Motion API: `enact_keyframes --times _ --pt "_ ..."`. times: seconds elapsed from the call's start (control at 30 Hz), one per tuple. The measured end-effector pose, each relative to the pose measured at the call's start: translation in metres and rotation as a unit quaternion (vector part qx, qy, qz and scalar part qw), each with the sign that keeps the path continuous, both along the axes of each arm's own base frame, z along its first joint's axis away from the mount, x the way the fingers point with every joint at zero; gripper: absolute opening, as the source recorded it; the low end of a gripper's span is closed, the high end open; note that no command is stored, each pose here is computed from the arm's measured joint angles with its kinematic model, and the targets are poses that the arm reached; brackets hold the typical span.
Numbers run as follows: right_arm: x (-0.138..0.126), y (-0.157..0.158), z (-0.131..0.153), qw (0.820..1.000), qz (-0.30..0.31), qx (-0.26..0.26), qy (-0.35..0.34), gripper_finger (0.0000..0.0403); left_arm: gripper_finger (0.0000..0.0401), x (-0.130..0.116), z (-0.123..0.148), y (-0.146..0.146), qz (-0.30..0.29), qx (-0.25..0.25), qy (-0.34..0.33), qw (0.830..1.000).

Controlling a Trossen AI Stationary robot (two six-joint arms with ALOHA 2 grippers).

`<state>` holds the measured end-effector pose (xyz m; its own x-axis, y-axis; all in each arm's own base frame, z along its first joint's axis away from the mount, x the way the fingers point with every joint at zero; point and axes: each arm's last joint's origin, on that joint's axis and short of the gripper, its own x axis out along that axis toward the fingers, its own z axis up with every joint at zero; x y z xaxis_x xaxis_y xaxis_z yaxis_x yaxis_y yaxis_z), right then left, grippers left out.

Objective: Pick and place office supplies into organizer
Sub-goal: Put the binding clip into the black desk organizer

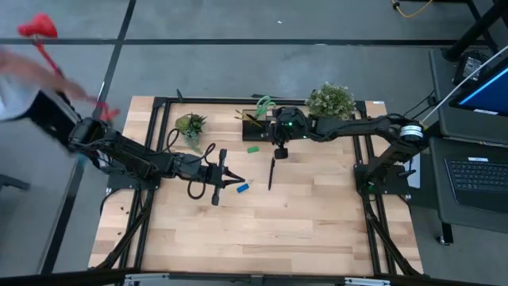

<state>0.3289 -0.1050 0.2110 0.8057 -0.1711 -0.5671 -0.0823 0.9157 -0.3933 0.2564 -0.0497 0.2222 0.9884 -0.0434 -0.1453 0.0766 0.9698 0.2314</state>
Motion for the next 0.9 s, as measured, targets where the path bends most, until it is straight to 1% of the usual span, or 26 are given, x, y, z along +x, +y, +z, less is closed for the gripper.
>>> enact_keyframes --times 0.2,0.37,0.63,0.77,0.9 --pt "0.014 -0.010 -0.027 1.000 -0.008 0.003 0.000 0.0071 0.0002 0.000 0.000 0.000 0.000 -0.004 0.000 1.000" --pt "0.019 -0.014 -0.044 1.000 -0.012 0.006 0.005 0.0064 0.0002 0.000 0.000 0.000 0.000 -0.004 0.000 1.000" --pt "0.021 -0.018 -0.047 1.000 -0.019 0.006 -0.005 0.0071 0.0002 0.000 0.000 0.000 0.000 -0.004 0.001 1.000" --pt "0.019 -0.026 -0.047 0.999 -0.040 0.019 -0.011 0.0066 0.0002 0.000 0.000 0.000 0.000 -0.005 0.000 1.000" --pt "0.017 -0.031 -0.047 0.998 -0.049 0.022 -0.012 0.0063 0.0002 0.000 0.000 0.000 0.000 -0.007 0.001 1.000"
